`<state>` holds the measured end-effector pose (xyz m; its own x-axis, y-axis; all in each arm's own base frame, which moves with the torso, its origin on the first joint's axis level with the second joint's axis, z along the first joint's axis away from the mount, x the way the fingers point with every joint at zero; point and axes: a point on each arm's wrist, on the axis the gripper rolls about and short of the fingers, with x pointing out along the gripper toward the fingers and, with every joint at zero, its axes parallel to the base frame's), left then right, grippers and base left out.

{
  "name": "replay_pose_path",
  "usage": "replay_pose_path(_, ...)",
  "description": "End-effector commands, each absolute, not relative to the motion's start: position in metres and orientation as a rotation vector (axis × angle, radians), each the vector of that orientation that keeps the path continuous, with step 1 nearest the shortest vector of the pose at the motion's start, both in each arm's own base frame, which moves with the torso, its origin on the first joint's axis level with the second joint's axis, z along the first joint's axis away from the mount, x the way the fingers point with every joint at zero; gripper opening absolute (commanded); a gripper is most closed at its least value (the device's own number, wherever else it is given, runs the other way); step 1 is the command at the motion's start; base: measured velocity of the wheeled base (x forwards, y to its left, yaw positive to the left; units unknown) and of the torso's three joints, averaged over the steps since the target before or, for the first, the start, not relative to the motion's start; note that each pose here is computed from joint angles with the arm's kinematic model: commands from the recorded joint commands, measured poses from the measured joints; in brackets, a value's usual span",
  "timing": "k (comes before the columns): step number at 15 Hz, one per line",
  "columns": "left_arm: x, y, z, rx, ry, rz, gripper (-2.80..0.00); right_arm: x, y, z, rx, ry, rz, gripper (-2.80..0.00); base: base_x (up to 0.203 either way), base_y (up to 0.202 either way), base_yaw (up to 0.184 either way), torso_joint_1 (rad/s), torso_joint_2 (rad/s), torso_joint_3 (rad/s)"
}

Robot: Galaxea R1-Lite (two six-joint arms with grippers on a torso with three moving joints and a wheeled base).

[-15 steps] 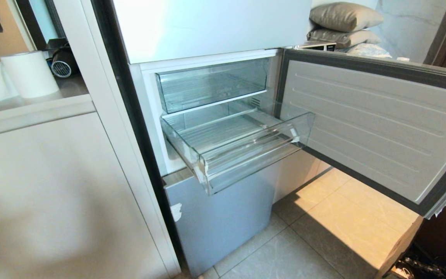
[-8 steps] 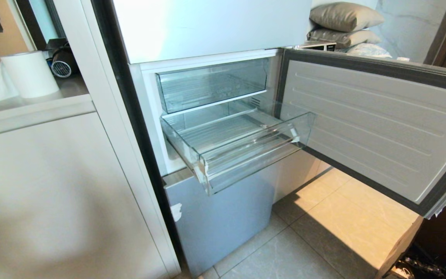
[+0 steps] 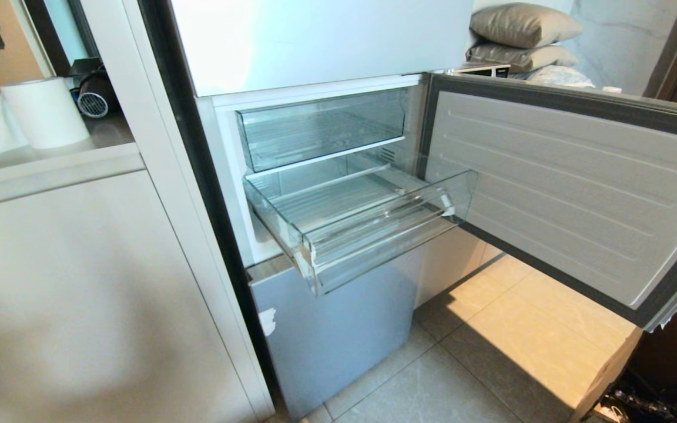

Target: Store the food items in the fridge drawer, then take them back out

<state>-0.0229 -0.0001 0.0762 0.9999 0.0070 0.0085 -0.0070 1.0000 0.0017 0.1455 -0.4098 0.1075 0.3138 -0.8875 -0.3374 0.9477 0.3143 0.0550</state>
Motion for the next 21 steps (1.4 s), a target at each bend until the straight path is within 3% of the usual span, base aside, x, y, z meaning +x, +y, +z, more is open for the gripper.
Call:
replay_pose_path(1, -0.023, 0.000, 0.076, 0.002, -0.008, 0.008, -2.80, 0.149, -0.412, 0.102, 0.260, 0.258, -1.223, 0.00, 0.000, 0.000, 0.000, 0.000, 0.00, 0.000)
replay_pose_path(4, -0.023, 0.000, 0.076, 0.002, -0.008, 0.008, -2.80, 0.149, -0.415, 0.096, 0.258, 0.258, -1.225, 0.00, 0.000, 0.000, 0.000, 0.000, 0.00, 0.000)
replay_pose_path(5, -0.023, 0.000, 0.076, 0.002, -0.008, 0.008, -2.80, 0.149, -0.415, 0.094, 0.258, 0.257, -1.225, -2.80, 0.000, 0.000, 0.000, 0.000, 0.00, 0.000)
replay_pose_path(14, -0.023, 0.000, 0.076, 0.002, -0.008, 0.008, -2.80, 0.139, -0.408, 0.116, 0.258, 0.210, -1.261, -2.80, 0.000, 0.000, 0.000, 0.000, 0.00, 0.000)
replay_pose_path(18, -0.023, 0.000, 0.076, 0.002, -0.008, 0.008, -2.80, 0.102, -0.379, 0.174, 0.207, 0.097, -1.414, -2.80, 0.000, 0.000, 0.000, 0.000, 0.00, 0.000)
replay_pose_path(21, -0.023, 0.000, 0.076, 0.002, -0.008, 0.008, -2.80, 0.075, -0.313, 0.231, 0.137, -0.023, -1.444, -2.80, 0.000, 0.000, 0.000, 0.000, 0.00, 0.000)
